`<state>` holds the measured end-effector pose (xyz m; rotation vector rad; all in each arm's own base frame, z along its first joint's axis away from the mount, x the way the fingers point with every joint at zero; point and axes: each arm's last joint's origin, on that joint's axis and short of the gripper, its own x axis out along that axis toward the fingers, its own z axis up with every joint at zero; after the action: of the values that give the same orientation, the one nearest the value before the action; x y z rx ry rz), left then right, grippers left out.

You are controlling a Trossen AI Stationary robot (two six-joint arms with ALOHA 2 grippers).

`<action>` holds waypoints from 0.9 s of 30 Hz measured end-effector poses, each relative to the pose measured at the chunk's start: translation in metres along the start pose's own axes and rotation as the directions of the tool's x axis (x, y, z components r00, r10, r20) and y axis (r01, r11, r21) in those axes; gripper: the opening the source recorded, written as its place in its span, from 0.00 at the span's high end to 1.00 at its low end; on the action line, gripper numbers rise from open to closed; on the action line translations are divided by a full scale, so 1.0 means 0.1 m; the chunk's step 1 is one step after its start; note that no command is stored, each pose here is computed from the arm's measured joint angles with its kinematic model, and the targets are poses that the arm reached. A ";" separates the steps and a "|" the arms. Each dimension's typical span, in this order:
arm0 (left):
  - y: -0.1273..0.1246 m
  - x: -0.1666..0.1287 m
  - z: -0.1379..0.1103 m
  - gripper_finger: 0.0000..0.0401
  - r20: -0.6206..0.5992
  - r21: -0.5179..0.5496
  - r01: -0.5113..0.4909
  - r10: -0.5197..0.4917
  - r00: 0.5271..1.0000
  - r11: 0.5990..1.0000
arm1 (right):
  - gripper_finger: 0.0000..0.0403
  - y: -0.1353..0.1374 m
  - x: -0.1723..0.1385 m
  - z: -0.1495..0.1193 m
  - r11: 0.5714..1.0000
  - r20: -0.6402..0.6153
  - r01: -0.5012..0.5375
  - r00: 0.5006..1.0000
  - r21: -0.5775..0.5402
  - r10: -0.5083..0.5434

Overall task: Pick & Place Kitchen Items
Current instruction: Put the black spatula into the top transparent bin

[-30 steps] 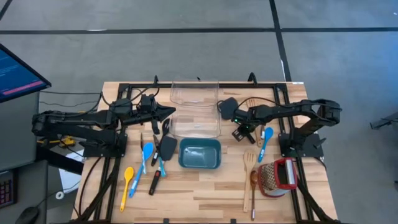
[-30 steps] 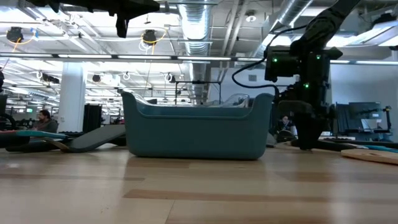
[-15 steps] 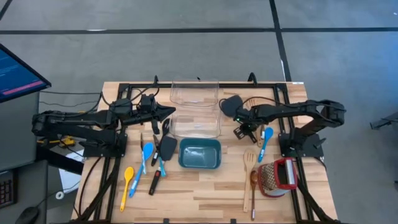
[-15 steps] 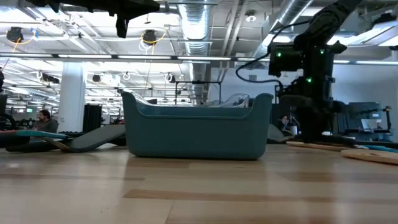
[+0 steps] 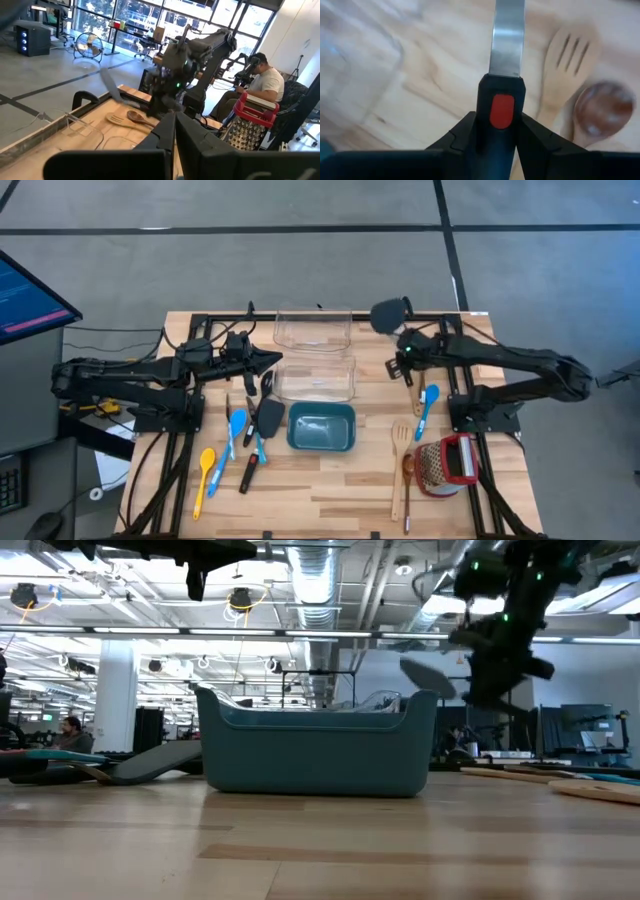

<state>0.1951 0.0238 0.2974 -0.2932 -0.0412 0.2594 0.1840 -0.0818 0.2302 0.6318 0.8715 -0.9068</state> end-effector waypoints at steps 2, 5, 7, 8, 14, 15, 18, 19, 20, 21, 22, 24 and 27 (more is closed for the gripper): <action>0.00 0.00 0.00 1.00 0.000 0.000 0.000 0.000 1.000 1.000 | 0.75 0.01 -0.13 0.08 1.000 0.062 -0.014 0.998 -0.005 0.015; 0.00 0.00 0.00 1.00 0.000 0.001 0.000 0.000 1.000 1.000 | 0.75 0.05 -0.34 0.21 0.999 0.163 -0.022 0.986 -0.030 0.026; 0.00 0.00 0.00 1.00 0.000 0.001 0.000 0.000 1.000 1.000 | 0.75 0.10 -0.48 0.29 0.998 0.239 -0.001 0.971 -0.061 0.016; 0.00 0.00 0.00 1.00 0.000 0.001 0.000 0.000 1.000 1.000 | 0.75 0.13 -0.55 0.33 0.996 0.276 0.015 0.961 -0.084 0.008; 0.00 0.00 0.01 1.00 0.009 -0.002 -0.006 0.006 1.000 1.000 | 0.75 0.33 -0.88 0.50 0.963 0.470 0.183 0.880 -0.196 -0.072; 0.00 0.00 0.01 1.00 0.019 -0.004 -0.018 0.018 1.000 1.000 | 0.75 0.36 -0.91 0.52 0.956 0.489 0.209 0.868 -0.207 -0.084; 0.00 0.03 0.04 1.00 0.073 -0.040 -0.054 0.057 0.996 0.998 | 0.75 0.45 -0.95 0.55 0.939 0.524 0.259 0.845 -0.228 -0.106; 0.01 0.04 0.05 1.00 0.091 -0.046 -0.066 0.070 0.993 0.997 | 0.75 0.49 -0.94 0.56 0.936 0.530 0.268 0.841 -0.229 -0.111; 0.00 0.07 0.06 1.00 0.112 -0.049 -0.067 0.073 0.991 0.997 | 0.75 0.52 -0.92 0.57 0.934 0.535 0.273 0.837 -0.230 -0.113; -0.01 0.10 0.07 1.00 0.142 -0.049 -0.059 0.066 0.988 0.997 | 0.75 0.55 -0.90 0.57 0.932 0.540 0.281 0.833 -0.230 -0.118; -0.01 0.13 0.07 1.00 0.163 -0.040 -0.055 0.060 0.985 0.998 | 0.75 0.58 -0.88 0.57 0.930 0.549 0.290 0.826 -0.224 -0.125; -0.02 0.22 0.04 1.00 0.193 -0.025 -0.049 0.053 0.980 0.999 | 0.75 0.66 -0.86 0.58 0.932 0.576 0.298 0.807 -0.207 -0.130; -0.02 0.36 -0.01 1.00 0.240 -0.027 -0.075 0.080 0.967 0.997 | 0.75 0.81 -0.82 0.60 0.925 0.627 0.316 0.770 -0.213 -0.118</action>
<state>0.2306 0.0313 0.2966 -0.2802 -0.2732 0.3717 0.2492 -0.0563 0.3400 -0.0595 0.4824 -1.0740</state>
